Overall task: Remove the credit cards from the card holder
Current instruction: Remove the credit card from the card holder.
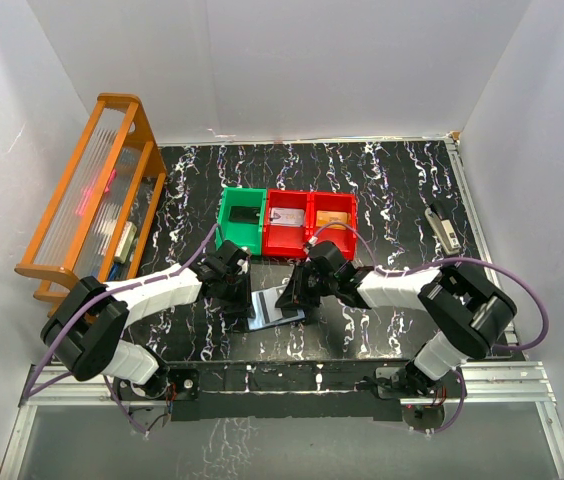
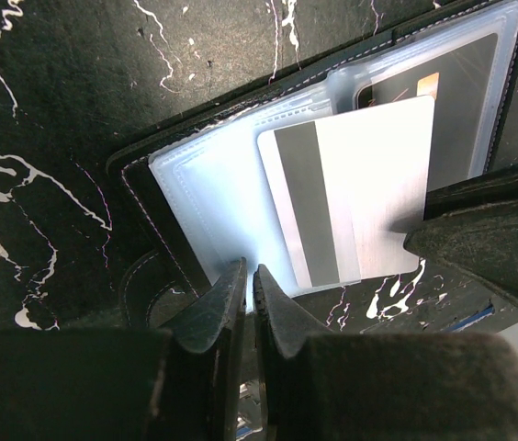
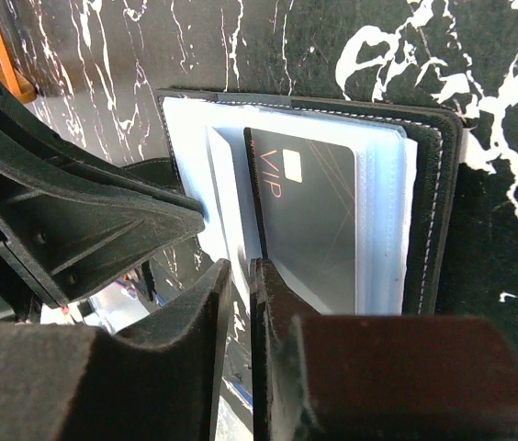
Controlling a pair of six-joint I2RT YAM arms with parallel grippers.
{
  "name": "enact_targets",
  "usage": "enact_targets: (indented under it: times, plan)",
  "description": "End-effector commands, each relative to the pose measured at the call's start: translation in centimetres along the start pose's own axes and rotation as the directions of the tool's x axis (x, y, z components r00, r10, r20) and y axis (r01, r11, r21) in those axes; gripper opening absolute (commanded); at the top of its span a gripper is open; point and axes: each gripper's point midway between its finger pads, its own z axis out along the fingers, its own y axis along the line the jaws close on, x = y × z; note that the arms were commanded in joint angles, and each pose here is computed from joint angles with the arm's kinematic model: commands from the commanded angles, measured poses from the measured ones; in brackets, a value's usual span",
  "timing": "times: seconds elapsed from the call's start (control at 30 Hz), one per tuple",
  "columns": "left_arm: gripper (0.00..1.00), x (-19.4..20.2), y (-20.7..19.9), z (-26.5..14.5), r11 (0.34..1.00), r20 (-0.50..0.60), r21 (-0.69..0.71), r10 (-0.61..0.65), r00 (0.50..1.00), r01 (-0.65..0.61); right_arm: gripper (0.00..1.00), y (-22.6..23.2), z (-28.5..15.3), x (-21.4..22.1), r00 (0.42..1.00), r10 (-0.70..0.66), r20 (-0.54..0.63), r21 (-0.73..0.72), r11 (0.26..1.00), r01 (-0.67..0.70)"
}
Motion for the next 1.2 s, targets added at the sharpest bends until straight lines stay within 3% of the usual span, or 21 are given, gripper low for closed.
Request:
enact_targets:
  times: [0.0,0.5,0.73,0.93,1.17]
  plan:
    - [0.08,1.0,1.9,-0.3,0.997,-0.026,-0.077,0.012,1.0,-0.014,0.15,1.9,0.3,-0.9,1.0,-0.017,0.015,-0.075,0.997,0.018]
    - [0.07,1.0,1.8,-0.5,0.997,-0.025,-0.077,0.018,1.0,-0.02,0.19,1.5,1.6,-1.0,1.0,-0.018,-0.008,-0.077,0.997,0.017]
    - [0.07,0.7,1.8,-0.9,0.996,-0.003,-0.082,0.017,1.0,-0.017,0.0,1.6,1.1,-1.4,1.0,-0.021,0.014,-0.078,0.997,0.022]
    - [0.1,-0.9,0.5,-2.5,0.998,0.058,-0.057,0.03,0.998,-0.027,0.0,1.7,-0.1,-1.3,0.999,-0.017,0.037,-0.077,0.997,0.02]
    - [0.22,-3.3,-2.4,-4.4,0.998,0.138,0.028,0.046,0.989,-0.051,0.0,1.9,-0.9,-1.2,0.998,-0.003,0.056,-0.085,0.996,0.008]
